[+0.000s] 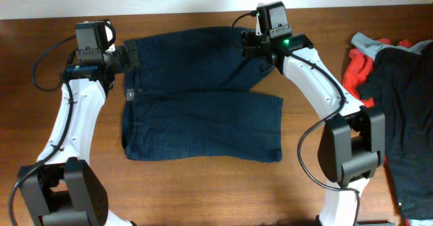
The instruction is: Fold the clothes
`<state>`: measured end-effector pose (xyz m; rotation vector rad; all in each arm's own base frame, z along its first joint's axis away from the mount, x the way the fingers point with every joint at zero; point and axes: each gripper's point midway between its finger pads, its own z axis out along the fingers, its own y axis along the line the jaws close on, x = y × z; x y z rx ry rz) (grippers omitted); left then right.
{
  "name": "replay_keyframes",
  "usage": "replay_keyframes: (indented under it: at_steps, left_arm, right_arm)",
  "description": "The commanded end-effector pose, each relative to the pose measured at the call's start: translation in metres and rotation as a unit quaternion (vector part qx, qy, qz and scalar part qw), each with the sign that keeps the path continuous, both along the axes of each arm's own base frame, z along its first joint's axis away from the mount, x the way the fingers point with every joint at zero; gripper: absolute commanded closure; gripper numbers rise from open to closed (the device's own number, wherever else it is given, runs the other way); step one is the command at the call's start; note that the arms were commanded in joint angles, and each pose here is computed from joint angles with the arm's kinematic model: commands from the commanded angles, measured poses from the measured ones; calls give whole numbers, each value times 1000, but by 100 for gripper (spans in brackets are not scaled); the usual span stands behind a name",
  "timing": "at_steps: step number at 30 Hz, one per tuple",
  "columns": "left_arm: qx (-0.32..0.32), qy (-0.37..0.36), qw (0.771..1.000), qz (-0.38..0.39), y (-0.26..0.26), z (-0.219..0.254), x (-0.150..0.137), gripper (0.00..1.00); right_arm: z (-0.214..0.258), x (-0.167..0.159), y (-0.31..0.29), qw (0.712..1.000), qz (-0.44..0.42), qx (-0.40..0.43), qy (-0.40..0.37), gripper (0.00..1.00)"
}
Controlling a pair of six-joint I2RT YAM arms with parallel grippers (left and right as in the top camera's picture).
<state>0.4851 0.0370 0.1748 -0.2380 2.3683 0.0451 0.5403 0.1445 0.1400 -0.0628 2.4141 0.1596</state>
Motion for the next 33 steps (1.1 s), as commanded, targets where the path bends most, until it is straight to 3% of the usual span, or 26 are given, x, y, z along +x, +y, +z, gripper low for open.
replay_keyframes:
  at_steps: [1, 10, 18, 29, 33]
  left_arm:
    - [1, -3, 1000, 9, 4, 2, 1, 1]
    - [1, -3, 1000, 9, 4, 2, 1, 1]
    - [1, -3, 1000, 9, 4, 2, 1, 1]
    - [1, -3, 1000, 9, 4, 2, 1, 1]
    - [1, -3, 1000, 9, 4, 2, 1, 1]
  right_arm:
    - [-45, 9, -5, 999, -19, -21, 25, 28]
    - [-86, 29, 33, 1000, 30, -6, 0, 28]
    - [-104, 12, 25, 998, 24, -30, 44, 29]
    - [-109, 7, 18, 997, 16, -45, 58, 29]
    - [-102, 16, 29, 998, 49, -39, 32, 29]
